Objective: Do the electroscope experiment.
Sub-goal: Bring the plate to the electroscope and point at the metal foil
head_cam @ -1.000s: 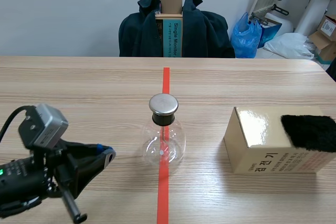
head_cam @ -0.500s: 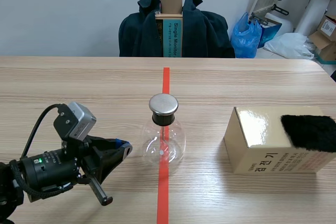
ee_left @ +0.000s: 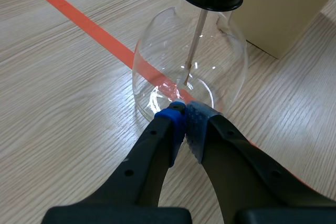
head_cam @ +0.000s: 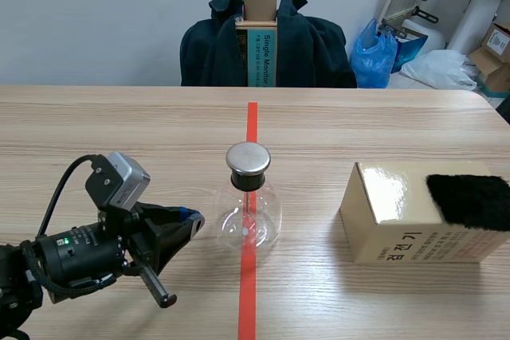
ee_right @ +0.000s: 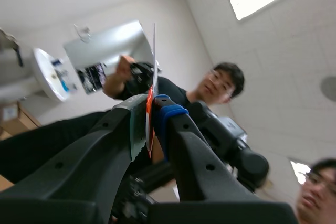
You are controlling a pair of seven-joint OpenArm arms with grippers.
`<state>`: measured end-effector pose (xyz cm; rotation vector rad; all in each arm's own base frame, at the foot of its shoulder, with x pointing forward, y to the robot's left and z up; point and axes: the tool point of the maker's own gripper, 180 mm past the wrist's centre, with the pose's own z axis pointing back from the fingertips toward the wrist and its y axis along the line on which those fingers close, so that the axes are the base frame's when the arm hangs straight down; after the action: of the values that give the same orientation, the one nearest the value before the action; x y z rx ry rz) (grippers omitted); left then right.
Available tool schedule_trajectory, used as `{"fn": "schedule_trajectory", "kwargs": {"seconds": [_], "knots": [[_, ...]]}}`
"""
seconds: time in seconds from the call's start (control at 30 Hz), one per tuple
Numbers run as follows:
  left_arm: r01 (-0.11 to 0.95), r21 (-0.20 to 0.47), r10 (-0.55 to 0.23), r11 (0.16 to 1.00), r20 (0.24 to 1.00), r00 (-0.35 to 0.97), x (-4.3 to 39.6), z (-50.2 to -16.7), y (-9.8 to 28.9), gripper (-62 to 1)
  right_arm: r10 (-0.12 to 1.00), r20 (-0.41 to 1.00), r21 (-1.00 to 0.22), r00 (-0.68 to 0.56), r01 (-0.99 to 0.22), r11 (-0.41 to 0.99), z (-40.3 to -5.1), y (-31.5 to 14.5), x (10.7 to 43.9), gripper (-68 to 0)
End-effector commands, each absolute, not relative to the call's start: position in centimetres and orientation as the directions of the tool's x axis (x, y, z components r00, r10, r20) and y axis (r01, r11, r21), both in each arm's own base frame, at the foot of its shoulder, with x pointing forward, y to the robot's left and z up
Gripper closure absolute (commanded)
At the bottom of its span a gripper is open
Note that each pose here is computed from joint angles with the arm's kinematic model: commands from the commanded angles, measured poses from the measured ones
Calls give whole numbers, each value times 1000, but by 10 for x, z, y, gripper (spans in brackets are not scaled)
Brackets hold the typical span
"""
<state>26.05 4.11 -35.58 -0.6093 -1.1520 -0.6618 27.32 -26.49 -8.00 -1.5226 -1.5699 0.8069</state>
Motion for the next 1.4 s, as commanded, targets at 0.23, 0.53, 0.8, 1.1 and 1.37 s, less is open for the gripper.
{"fn": "schedule_trajectory", "kwargs": {"seconds": [0.23, 0.53, 0.8, 1.1, 1.37], "knots": [[746, -94, -126, 659, 964, 234, 265, -344, 36, -23, 963, 155, -907, -219, 356, 227, -127, -166, 298, -7], [746, -94, -127, 659, 964, 234, 265, -344, 36, -23, 907, 174, -955, -383, 160, 250, -185, -90, 294, -7], [746, -94, -127, 659, 964, 234, 265, -344, 36, -23, 891, 165, -982, -422, 10, 186, -245, -70, 284, -7], [746, -94, -127, 659, 964, 234, 265, -345, 36, -23, 898, 124, -992, -422, -32, 122, -267, -72, 281, -7], [746, -94, -127, 659, 964, 234, 265, -345, 36, -23, 887, 78, -997, -455, -28, 73, -271, -66, 278, -7]]}}
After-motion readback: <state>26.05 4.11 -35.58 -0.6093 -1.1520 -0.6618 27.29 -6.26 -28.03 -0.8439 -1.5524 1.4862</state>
